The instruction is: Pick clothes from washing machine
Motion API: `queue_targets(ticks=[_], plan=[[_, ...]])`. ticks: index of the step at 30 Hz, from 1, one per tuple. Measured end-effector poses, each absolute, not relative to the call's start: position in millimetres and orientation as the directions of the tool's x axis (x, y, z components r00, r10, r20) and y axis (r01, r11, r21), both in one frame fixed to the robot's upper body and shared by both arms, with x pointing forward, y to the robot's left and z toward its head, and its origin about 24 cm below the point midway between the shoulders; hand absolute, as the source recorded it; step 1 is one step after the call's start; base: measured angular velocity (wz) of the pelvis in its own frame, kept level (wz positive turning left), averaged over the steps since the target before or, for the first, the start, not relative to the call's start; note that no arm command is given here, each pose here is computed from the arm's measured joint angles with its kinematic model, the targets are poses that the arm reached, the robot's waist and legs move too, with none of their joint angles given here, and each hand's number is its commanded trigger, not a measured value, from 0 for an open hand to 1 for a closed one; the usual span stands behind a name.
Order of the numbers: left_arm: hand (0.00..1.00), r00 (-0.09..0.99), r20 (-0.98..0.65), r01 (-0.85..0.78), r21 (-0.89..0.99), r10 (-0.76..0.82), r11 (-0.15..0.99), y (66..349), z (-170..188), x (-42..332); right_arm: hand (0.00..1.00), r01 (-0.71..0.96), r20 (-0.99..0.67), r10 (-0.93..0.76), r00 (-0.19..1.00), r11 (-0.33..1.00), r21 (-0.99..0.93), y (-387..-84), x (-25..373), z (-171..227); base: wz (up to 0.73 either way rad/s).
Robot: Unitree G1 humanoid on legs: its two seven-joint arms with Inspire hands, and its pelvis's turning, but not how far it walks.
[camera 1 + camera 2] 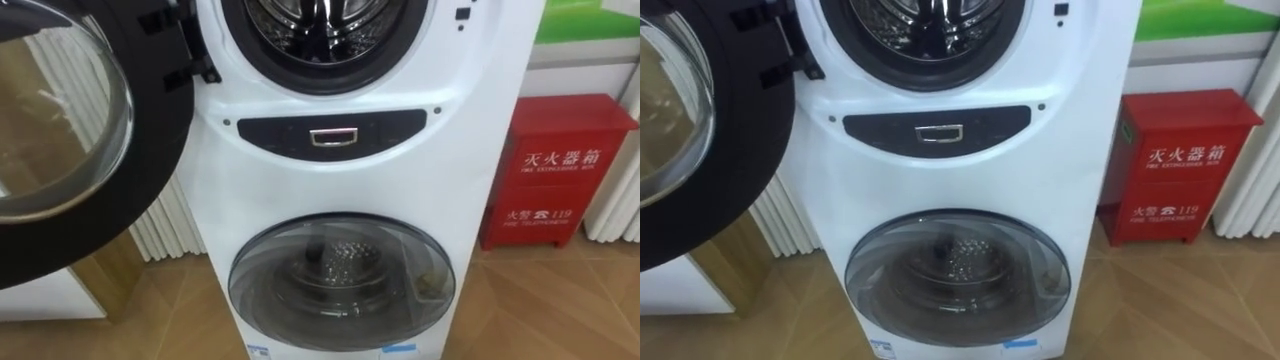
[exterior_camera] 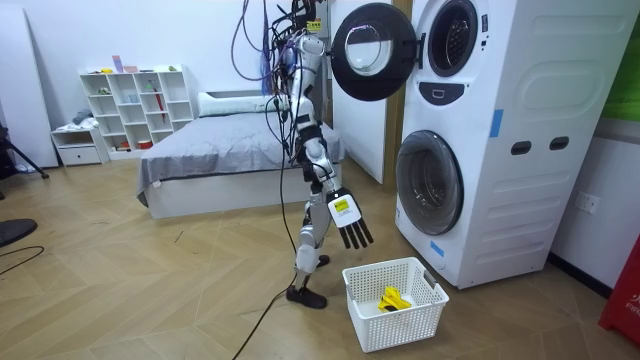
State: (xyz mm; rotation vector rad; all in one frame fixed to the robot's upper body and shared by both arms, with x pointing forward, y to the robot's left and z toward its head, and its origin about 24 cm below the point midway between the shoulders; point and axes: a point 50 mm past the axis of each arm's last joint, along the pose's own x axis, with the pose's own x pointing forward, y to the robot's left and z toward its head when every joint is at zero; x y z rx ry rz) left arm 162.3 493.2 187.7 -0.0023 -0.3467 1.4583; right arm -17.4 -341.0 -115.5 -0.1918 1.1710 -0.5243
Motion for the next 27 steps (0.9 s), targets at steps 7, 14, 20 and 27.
queue_targets(ticks=[7, 14, 20, 27], plan=[[0.0, 0.026, 0.275, -0.968, -0.232, 0.961, 0.093, 502, 216, 156, 0.0, 0.287, -0.817, -0.494, 0.298, 0.862, -0.417, -341, -15, -115, 0.0], [0.0, 0.098, 0.292, -0.97, -0.187, 0.951, 0.158, 500, 215, 163, 0.0, 0.281, -0.822, -0.476, 0.313, 0.873, -0.399, -340, -11, -115, 0.0], [0.0, 0.256, 0.294, -0.951, -0.095, 0.921, 0.295, 495, 211, 177, 0.0, 0.268, -0.826, -0.43, 0.366, 0.898, -0.349, -339, 6, -115, 0.02], [0.0, 0.283, 0.251, -0.949, -0.064, 0.926, 0.307, 495, 201, 179, 0.0, 0.263, -0.83, -0.407, 0.382, 0.908, -0.325, -342, 14, -114, 0.07]])
